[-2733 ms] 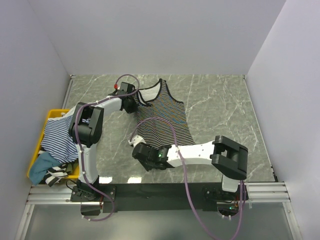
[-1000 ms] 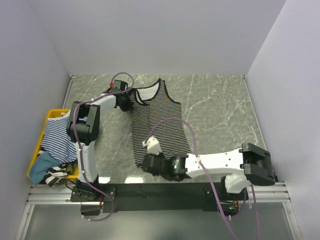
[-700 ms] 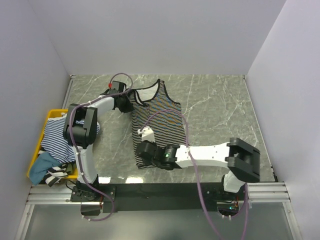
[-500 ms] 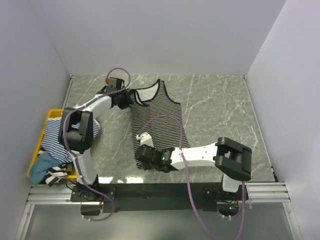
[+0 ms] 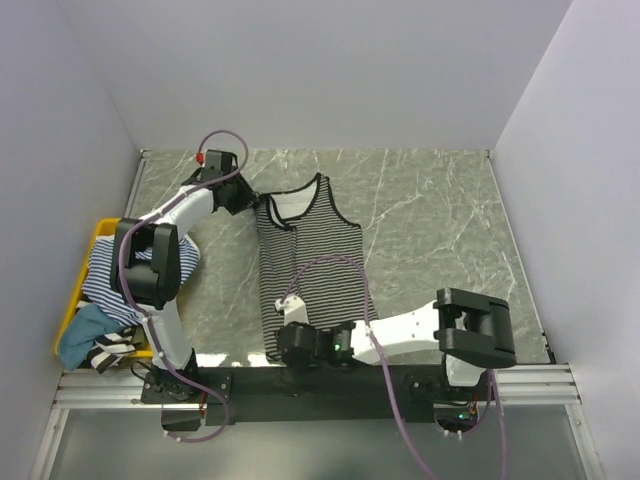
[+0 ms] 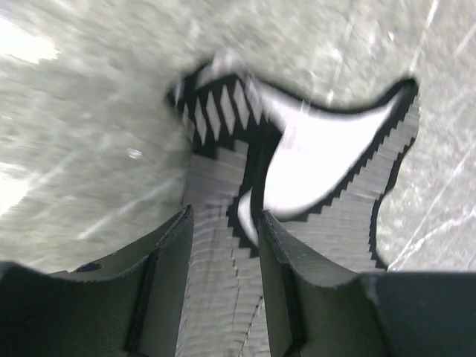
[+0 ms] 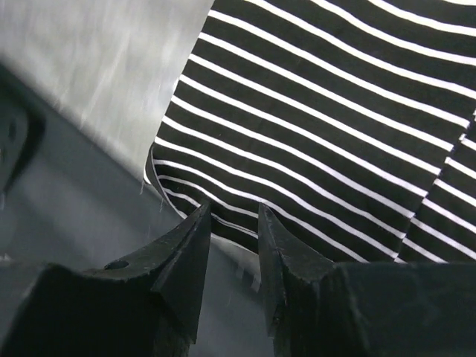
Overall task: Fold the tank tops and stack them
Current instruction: Fold the tank top
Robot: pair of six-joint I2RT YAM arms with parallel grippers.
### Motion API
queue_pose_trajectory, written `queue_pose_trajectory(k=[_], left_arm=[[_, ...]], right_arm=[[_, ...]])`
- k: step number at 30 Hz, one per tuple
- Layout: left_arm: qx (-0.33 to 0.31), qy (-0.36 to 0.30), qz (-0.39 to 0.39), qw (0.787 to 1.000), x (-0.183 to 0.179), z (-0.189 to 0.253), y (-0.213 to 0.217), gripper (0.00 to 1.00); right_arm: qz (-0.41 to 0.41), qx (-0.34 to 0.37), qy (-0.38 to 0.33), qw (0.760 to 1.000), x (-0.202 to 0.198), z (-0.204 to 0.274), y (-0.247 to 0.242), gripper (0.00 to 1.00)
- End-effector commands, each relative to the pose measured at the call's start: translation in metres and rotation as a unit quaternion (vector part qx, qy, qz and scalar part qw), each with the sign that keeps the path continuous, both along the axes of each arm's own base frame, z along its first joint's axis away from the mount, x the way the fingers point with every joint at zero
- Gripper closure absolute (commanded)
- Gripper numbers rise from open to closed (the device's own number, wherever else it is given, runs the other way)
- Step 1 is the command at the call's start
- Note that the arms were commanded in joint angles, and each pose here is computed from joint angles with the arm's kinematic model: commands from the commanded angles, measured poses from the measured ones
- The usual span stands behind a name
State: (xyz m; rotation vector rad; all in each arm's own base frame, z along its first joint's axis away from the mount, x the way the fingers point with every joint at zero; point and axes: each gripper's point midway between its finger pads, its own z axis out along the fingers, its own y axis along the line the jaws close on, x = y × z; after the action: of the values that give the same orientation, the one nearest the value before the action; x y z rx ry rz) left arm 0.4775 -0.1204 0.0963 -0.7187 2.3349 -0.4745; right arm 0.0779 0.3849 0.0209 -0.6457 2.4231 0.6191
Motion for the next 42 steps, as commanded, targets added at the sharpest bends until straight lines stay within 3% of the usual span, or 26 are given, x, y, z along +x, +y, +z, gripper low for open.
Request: queue_pose_trajectory(k=[1, 5, 14, 27, 34, 42], left_arm=[[0.0, -0.016, 0.026, 1.0, 0.015, 0.016, 0.014, 0.54], [0.009, -0.001, 0.045, 0.999, 0.009, 0.003, 0.021, 0.55], [-0.017, 0.023, 0.149, 0.988, -0.04, -0.026, 0.041, 0.48], [-0.059, 0.002, 0.157, 0.986, -0.013, -0.047, 0.037, 0.49], [-0.069, -0.001, 0.158, 0.985, 0.004, -0.057, 0.035, 0.53], [-0.059, 0.003, 0.16, 0.985, 0.013, -0.064, 0.037, 0.57]], right_arm=[[0.005, -0.03, 0.038, 0.999, -0.027, -0.012, -0.034, 0.61], [-0.006, -0.01, 0.048, 0.999, -0.038, 0.003, -0.054, 0.6], [-0.028, 0.025, 0.012, 0.999, -0.023, 0.04, -0.046, 0.56], [-0.001, 0.052, -0.027, 0.998, -0.014, 0.072, -0.016, 0.55], [0.028, 0.0, -0.031, 0.999, -0.016, 0.043, 0.012, 0.46], [0.017, -0.056, -0.011, 0.998, -0.019, 0.001, 0.009, 0.45]])
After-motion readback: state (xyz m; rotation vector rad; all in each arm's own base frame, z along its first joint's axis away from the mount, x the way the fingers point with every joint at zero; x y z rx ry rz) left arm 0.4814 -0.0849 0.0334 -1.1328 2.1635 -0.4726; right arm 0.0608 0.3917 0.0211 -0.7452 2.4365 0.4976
